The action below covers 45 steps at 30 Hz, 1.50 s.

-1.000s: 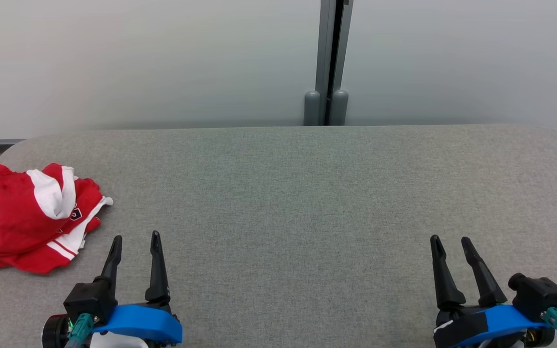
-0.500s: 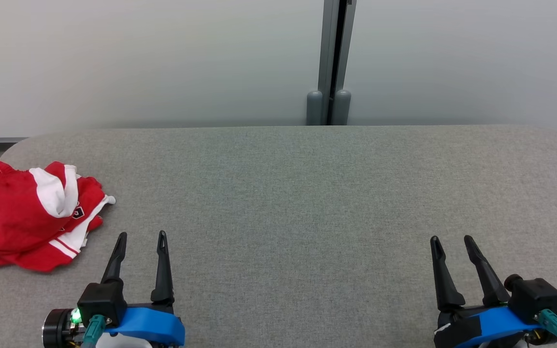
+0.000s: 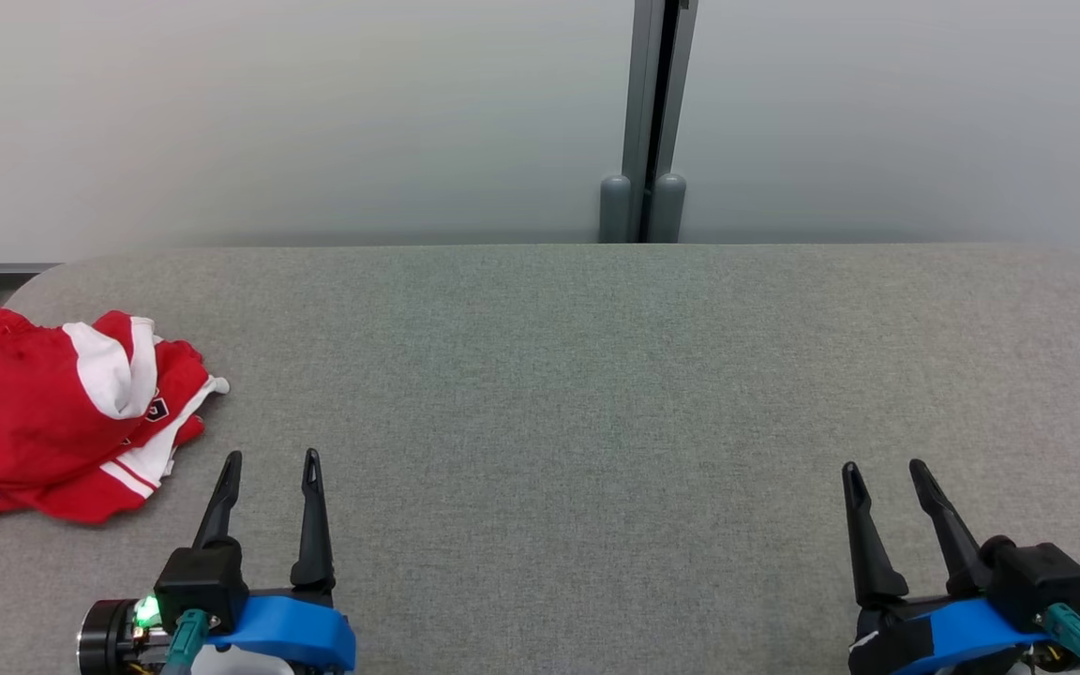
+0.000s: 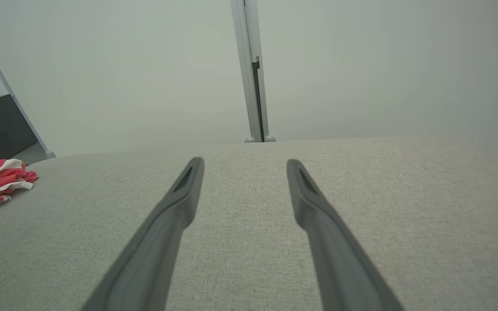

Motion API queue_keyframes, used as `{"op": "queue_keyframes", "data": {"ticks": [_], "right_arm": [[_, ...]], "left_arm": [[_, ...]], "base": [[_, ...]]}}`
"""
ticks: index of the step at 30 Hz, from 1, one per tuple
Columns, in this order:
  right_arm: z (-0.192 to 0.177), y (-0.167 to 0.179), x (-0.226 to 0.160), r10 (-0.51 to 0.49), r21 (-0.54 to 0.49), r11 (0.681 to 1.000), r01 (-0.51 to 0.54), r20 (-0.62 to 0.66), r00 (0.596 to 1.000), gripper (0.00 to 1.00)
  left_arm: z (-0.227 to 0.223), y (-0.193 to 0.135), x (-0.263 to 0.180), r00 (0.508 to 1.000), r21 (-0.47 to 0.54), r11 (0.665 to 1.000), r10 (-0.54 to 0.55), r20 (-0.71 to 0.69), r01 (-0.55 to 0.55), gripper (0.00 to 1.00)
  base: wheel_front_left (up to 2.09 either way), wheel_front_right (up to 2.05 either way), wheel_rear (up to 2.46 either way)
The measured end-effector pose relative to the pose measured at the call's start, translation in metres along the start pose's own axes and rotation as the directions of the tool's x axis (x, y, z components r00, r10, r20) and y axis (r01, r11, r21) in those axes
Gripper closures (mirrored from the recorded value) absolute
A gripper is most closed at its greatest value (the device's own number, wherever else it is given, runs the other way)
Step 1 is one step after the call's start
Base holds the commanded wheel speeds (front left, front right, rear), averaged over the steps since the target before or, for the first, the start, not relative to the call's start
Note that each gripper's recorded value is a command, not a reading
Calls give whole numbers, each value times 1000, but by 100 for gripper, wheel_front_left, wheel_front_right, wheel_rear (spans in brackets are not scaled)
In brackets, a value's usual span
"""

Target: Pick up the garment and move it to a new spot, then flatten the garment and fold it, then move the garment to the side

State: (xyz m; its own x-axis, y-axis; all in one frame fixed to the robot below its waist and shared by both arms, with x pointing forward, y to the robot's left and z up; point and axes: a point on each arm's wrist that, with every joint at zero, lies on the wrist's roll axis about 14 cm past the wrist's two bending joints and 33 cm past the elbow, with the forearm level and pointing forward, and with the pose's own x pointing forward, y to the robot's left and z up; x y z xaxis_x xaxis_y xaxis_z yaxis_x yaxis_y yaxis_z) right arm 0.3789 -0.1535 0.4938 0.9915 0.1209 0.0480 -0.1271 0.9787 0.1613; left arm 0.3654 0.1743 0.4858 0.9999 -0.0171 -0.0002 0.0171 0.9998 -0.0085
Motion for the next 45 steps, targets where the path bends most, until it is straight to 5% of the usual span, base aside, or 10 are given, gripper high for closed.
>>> {"op": "queue_keyframes", "data": {"ticks": [29, 45], "right_arm": [[-7, -2, 0, -7, 14, 1000, 7, -20, 1000, 0], [-13, 45, 18, 130, 37, 991, -129, -37, 991, 0]], "left_arm": [[-1, 9, -4, 999, -14, 999, 33, -11, -33, 0], [4, 56, -31, 985, -9, 985, 171, 3, -171, 0]], "base": [[0, 0, 0], [0, 0, 0]]}}
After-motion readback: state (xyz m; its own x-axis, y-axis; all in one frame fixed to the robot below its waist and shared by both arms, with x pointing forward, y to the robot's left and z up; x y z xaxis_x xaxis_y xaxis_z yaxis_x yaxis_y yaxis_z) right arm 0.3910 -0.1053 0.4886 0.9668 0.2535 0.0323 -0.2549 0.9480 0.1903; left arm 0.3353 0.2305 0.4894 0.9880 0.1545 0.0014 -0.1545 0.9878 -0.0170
